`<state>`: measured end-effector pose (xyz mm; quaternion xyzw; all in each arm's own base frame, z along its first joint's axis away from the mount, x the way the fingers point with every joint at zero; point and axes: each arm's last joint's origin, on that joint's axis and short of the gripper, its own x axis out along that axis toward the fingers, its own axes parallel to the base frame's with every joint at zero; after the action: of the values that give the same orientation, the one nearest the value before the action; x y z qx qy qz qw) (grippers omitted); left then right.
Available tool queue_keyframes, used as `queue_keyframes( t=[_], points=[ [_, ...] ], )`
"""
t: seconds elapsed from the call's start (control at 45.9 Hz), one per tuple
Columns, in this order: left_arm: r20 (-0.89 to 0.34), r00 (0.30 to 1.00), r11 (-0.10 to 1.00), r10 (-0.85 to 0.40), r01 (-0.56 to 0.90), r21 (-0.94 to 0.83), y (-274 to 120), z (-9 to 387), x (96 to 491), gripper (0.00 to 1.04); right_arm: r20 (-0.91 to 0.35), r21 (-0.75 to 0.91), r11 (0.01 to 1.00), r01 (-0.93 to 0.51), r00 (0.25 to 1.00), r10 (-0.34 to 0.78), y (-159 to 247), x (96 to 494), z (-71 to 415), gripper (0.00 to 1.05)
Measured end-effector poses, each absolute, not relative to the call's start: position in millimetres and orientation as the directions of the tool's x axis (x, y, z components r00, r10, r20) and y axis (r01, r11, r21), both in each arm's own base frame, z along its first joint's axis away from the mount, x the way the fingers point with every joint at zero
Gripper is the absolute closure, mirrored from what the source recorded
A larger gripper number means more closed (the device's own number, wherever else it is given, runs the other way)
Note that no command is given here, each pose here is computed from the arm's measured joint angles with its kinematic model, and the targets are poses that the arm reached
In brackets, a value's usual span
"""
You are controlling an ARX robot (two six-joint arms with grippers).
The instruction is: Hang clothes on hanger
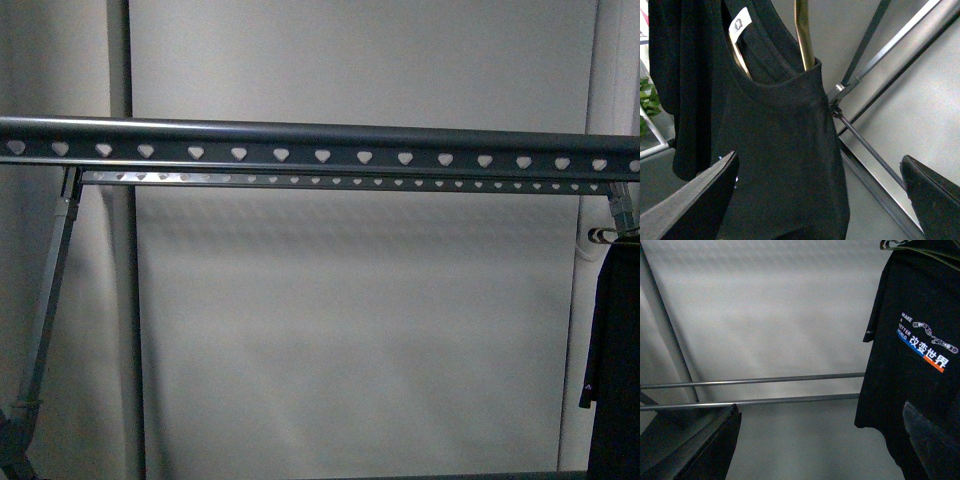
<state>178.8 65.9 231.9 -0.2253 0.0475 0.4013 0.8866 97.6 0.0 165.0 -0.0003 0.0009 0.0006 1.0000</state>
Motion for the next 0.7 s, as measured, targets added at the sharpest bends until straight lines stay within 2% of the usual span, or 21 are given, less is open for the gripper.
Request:
queue_keyframes(
  t=[0.131,0.327,0.414,0.479,0.697],
  points=[
    [-0.289,0.609,0.514,0.739,-0.786,-0.343,81,236,214,0.07,-0.002,-0.001,1.000,-0.001,1.000,0.001,0,98,165,0.07],
    [-0.359,0.565,0.492,0.743,-0.825,-0.280,98,237,269,0.07,-0.002,-0.001,1.000,-0.001,1.000,0.001,0,98,165,0.07],
    [-0.378,0.539,0.478,0.753,-0.843,-0.248,101,236,282,0.25,-0.002,-0.001,1.000,-0.001,1.000,0.001,0,98,165,0.07],
    [-0.379,0.547,0.493,0.746,-0.837,-0.238,100,239,283,0.39,-0.002,-0.001,1.000,-0.002,1.000,0.002,0,98,165,0.07],
    [-0.388,0.674,0.630,0.629,-0.734,-0.254,79,248,264,0.87,-0.002,-0.001,1.000,-0.001,1.000,0.001,0,98,165,0.07]
  ],
)
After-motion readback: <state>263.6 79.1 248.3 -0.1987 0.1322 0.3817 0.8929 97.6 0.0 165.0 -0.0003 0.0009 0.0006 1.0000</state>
